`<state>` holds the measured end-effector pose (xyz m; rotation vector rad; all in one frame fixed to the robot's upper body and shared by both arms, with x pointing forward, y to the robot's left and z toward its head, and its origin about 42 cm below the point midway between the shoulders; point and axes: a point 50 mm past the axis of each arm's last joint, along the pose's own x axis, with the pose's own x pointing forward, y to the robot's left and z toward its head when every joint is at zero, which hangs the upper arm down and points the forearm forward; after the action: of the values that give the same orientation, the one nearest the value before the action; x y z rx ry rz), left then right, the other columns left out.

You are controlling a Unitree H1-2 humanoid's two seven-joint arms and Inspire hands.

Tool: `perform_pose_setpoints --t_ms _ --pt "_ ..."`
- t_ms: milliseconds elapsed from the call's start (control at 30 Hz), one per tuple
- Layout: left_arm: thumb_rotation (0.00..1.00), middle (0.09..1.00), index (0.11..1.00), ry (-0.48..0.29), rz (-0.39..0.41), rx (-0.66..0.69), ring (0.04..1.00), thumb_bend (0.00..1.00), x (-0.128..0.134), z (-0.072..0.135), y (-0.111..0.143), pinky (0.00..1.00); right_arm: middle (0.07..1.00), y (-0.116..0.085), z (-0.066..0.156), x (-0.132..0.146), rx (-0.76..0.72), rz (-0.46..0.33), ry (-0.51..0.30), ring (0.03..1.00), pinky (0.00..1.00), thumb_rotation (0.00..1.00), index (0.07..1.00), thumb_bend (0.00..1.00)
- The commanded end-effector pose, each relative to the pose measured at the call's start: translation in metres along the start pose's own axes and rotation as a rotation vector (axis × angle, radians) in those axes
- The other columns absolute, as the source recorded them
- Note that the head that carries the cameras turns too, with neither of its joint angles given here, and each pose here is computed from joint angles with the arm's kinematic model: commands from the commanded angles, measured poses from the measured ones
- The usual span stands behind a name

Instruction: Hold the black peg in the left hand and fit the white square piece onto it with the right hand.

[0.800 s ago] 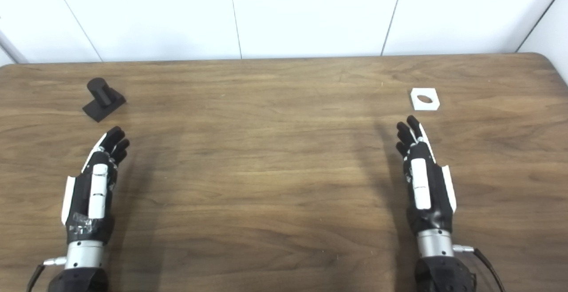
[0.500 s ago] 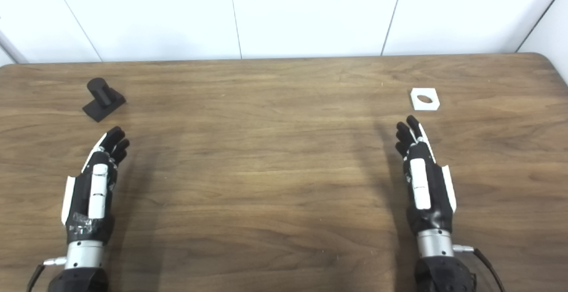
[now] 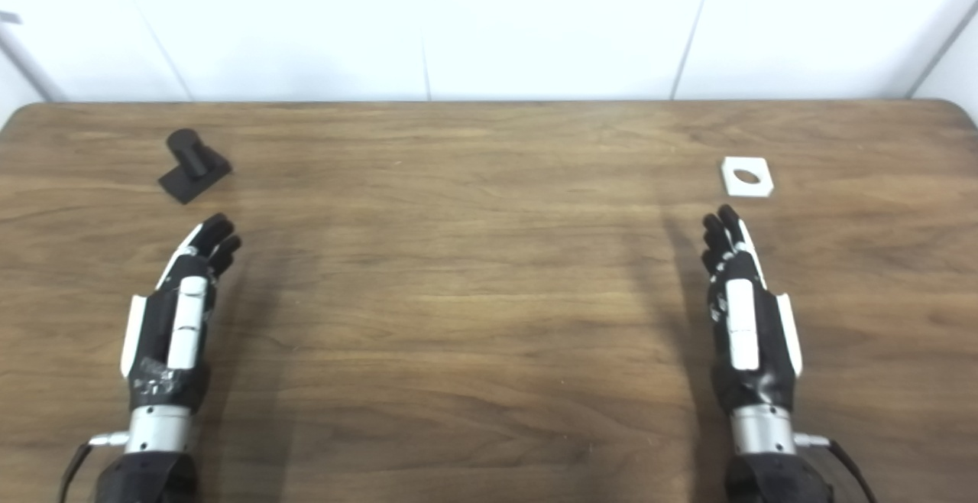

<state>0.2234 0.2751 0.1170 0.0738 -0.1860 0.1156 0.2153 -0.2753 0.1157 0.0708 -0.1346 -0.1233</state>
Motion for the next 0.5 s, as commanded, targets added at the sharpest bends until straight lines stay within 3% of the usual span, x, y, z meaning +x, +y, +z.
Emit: perform_pose_setpoints --t_ms 0,467 --pt "0.78 0.888 0.873 0.016 -0.003 -0.004 0.88 0.44 -0.013 -0.007 -0.01 0.91 0.954 -0.017 -0.019 -0.033 -0.027 -0.015 0.072 0.987 1.0 0.88 0.964 0.54" --pt "0.81 0.902 0.885 0.029 -0.011 0.05 0.906 0.43 -0.023 -0.013 -0.018 0.93 0.932 -0.018 -0.018 -0.037 -0.028 -0.003 0.073 0.952 0.93 0.89 0.939 0.59"
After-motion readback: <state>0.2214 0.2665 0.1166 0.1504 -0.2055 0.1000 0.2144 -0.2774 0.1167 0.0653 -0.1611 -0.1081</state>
